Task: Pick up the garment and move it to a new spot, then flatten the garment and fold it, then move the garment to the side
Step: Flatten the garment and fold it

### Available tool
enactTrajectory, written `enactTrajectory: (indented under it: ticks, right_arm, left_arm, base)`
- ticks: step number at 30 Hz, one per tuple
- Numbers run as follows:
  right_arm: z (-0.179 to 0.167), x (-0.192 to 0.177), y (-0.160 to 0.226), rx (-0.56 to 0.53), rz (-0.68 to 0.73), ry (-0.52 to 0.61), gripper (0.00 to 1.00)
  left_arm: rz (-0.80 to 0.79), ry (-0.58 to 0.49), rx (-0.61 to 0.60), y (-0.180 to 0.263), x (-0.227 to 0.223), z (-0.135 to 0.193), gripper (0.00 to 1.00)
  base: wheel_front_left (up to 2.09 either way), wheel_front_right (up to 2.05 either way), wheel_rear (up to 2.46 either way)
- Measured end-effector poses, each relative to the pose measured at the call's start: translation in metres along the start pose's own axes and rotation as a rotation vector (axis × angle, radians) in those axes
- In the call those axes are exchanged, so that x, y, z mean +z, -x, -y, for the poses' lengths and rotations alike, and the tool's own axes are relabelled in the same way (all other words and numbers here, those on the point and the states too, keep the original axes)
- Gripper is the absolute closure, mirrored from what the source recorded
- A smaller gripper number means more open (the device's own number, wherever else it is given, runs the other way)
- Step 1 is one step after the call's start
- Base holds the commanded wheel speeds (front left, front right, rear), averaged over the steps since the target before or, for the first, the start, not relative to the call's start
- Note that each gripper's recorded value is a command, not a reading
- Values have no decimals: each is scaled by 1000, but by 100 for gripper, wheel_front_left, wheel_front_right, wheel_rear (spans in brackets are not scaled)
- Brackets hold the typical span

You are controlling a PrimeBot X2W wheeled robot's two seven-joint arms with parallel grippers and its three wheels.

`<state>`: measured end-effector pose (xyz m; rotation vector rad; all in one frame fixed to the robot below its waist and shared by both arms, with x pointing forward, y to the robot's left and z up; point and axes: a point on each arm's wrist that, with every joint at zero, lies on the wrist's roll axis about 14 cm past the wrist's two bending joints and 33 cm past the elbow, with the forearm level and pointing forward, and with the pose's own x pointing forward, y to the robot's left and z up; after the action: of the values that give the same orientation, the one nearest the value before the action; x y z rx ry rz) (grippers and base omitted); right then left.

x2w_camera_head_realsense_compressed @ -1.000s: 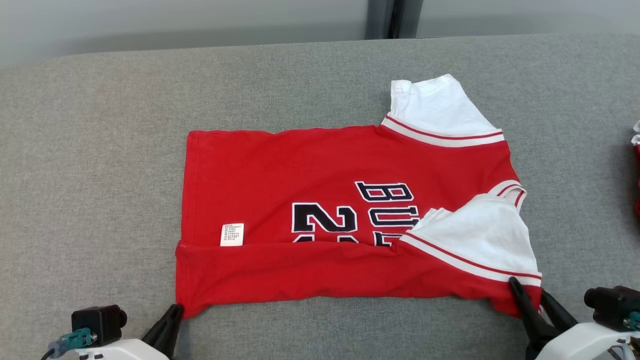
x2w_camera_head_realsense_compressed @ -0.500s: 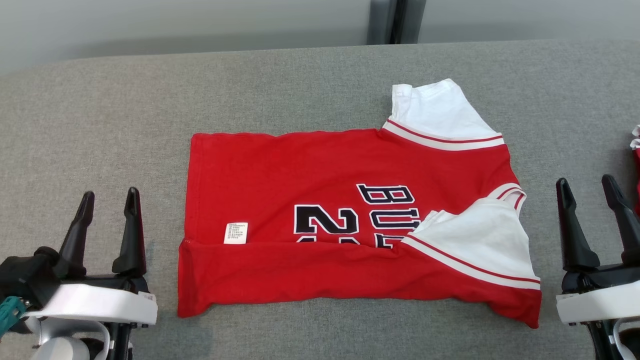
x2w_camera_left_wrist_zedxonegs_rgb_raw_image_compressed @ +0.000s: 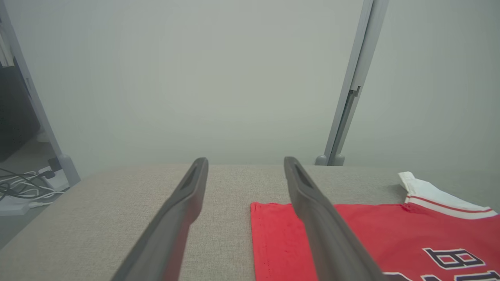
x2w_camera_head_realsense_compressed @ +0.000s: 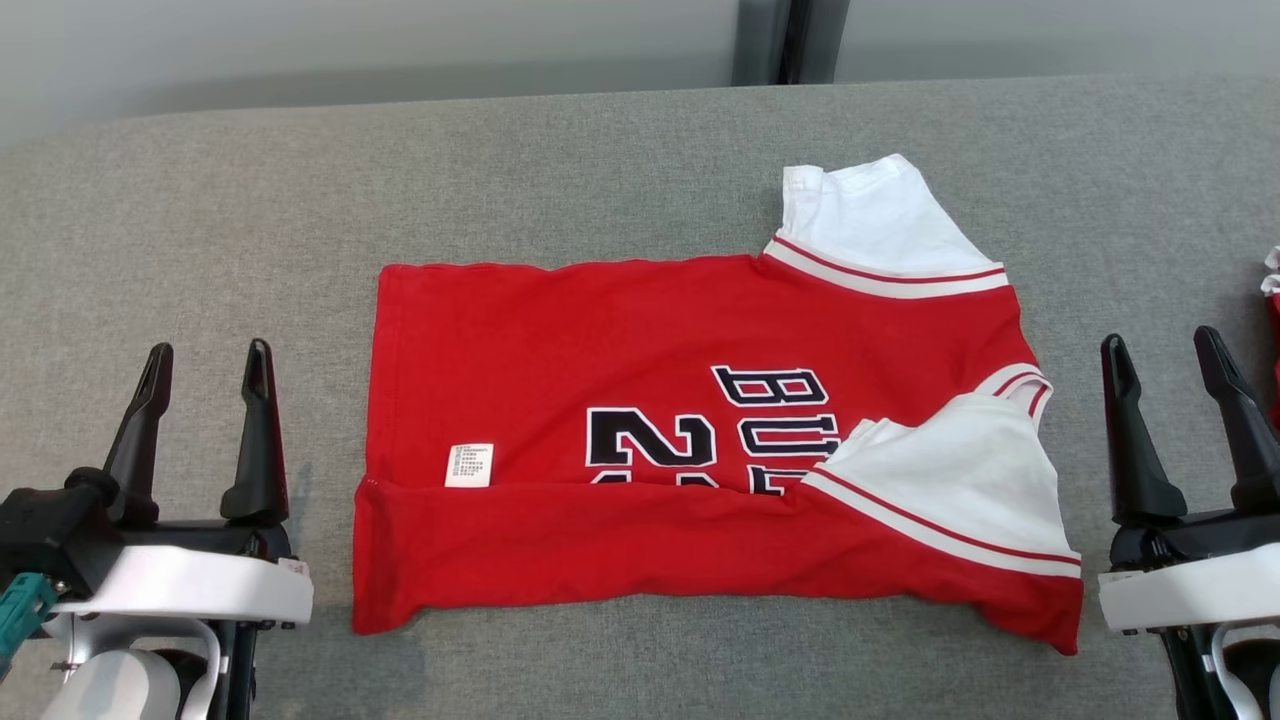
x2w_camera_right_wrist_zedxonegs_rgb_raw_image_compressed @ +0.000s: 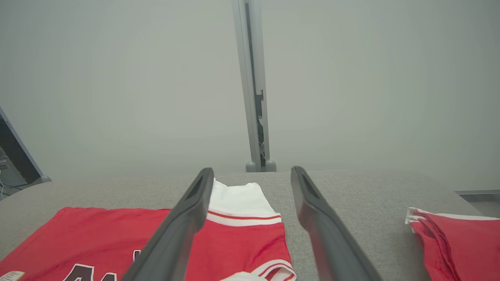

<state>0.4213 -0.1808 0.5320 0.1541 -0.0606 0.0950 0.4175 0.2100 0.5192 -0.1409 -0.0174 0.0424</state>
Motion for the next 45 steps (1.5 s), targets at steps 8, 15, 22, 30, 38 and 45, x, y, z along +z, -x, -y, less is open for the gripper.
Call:
enactTrajectory:
  ticks: [8,15,22,30,38,45]
  right_arm:
    - [-1,-8,-9,6,-15,-4,0]
    - [2,-27,-15,3,-66,-16,0]
    - [18,-48,-11,-46,-110,-26,0]
    - [34,-63,-9,-94,-137,-34,0]
    - [62,-37,-44,-108,-54,-16,0]
    - [81,-28,-121,-58,-96,-5,0]
  left_arm:
    - [-108,60,-105,-34,-20,25,0]
    - [-368,84,-212,-82,-77,45,0]
    - [-601,92,-237,-111,-137,47,0]
    - [-765,91,-229,-118,-178,43,0]
    - [-773,86,-236,-122,-181,40,100]
    - [-737,80,-263,-126,-173,49,100]
  base:
    - [0,0,0]
    - [0,0,0]
    - [0,0,0]
    - [0,0,0]
    - [0,0,0]
    - [0,0,0]
